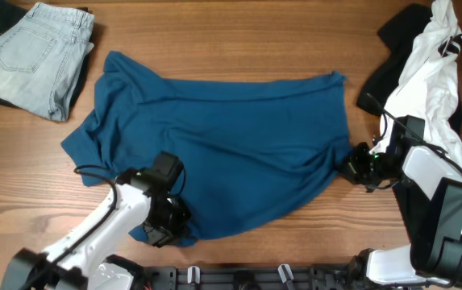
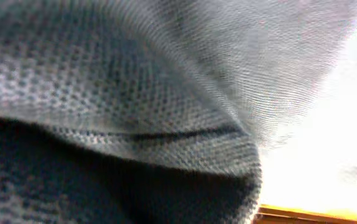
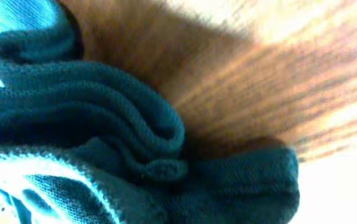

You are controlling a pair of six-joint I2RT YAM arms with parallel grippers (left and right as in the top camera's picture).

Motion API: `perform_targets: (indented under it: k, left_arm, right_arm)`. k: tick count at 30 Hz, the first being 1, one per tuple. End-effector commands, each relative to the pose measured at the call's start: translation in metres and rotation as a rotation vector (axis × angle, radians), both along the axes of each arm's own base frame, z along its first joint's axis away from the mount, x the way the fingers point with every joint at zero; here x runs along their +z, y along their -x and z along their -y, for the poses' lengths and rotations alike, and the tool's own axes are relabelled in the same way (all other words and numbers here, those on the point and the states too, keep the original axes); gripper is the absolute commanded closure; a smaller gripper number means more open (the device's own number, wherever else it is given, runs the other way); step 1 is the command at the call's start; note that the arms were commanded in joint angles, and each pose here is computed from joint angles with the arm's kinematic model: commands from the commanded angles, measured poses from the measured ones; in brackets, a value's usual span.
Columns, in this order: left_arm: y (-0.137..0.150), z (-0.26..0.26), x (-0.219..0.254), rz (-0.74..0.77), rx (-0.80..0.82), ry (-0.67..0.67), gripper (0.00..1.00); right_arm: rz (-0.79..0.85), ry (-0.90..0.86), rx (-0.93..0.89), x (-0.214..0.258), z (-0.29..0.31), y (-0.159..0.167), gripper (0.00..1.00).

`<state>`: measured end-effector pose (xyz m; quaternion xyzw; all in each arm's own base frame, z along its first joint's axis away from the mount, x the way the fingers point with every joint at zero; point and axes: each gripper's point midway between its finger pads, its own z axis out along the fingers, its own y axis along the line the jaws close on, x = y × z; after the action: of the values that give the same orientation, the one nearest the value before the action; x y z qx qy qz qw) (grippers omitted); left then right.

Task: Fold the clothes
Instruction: 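Grasp the bottom hem with the left gripper while right holds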

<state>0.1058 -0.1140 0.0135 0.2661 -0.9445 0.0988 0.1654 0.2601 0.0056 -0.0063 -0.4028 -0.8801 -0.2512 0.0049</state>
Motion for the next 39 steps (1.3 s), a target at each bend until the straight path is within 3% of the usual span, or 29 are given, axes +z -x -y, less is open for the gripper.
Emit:
perform_targets:
  k: [1, 15, 28, 39]
  left_arm:
    - [-0.02, 0.007, 0.011, 0.111, -0.001, 0.039, 0.96]
    - [-0.04, 0.015, 0.022, 0.239, -0.004, 0.087, 0.96]
    - [-0.036, 0.012, 0.025, 0.238, -0.005, 0.079, 0.96]
    - [-0.044, 0.013, 0.025, 0.277, -0.019, 0.084, 0.96]
  right_arm:
    - [0.001, 0.114, 0.019, -0.006, 0.018, -0.005, 0.95]
    - [0.077, 0.238, 0.073, 0.022, 0.032, -0.002, 0.96]
    - [-0.006, 0.235, 0.08, 0.06, 0.02, 0.051, 0.96]
    - [0.164, 0.329, 0.075, 0.103, 0.022, 0.06, 0.96]
